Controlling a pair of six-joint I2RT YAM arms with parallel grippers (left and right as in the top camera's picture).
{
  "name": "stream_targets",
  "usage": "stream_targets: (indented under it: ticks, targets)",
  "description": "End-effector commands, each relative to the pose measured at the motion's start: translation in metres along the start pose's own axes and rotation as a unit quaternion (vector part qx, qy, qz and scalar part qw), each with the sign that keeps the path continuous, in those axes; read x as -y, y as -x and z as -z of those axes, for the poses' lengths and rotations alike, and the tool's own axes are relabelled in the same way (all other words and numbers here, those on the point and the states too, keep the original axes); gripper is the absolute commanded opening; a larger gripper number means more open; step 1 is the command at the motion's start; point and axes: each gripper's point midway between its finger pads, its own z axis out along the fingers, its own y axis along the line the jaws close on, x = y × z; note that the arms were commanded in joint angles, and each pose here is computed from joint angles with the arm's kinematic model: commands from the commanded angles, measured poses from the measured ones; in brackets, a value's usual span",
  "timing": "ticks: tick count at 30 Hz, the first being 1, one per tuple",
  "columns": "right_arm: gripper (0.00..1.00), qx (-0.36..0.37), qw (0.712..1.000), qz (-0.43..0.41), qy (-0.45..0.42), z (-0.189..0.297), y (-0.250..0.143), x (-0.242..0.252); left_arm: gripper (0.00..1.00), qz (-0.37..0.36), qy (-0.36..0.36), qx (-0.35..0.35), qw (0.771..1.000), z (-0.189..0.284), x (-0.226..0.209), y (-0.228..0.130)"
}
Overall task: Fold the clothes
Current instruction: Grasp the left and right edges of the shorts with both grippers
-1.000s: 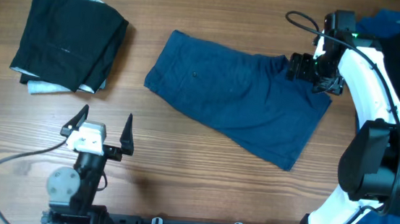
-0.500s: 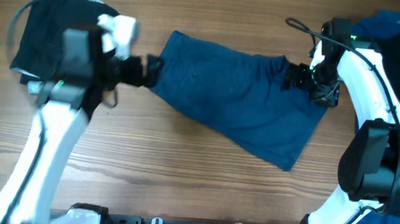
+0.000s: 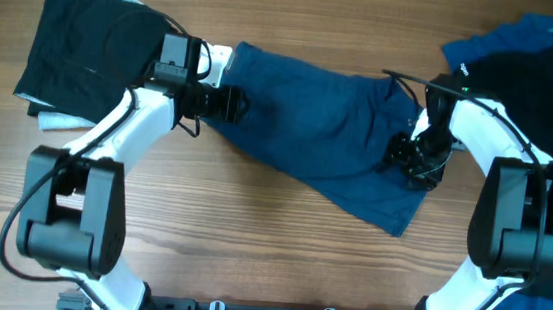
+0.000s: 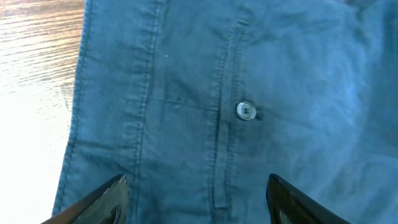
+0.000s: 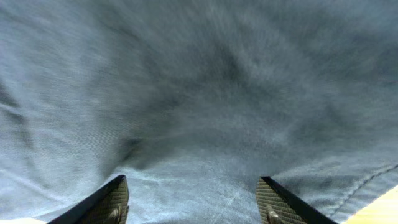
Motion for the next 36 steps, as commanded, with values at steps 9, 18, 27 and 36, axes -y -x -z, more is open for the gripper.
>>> stream_targets:
  ticks: [9,18,27,36]
  targets:
    - [0.72,0.002,1.000,0.011,-0.007,-0.014,-0.007,0.009,0.18,0.082,0.115,-0.024,0.990,-0.023,-0.049,-0.018]
    - [0.82,0.037,0.999,0.021,0.004,0.020,0.010,-0.005,0.04,0.148,0.129,-0.095,0.976,-0.033,-0.056,-0.059]
    - [0.90,0.080,0.996,0.033,-0.001,0.073,-0.004,-0.003,0.04,0.243,0.174,-0.225,0.927,-0.006,-0.053,-0.128]
    - [0.93,0.108,0.993,-0.013,-0.042,0.095,-0.025,0.017,0.04,0.259,0.188,-0.285,0.903,0.011,-0.047,-0.155]
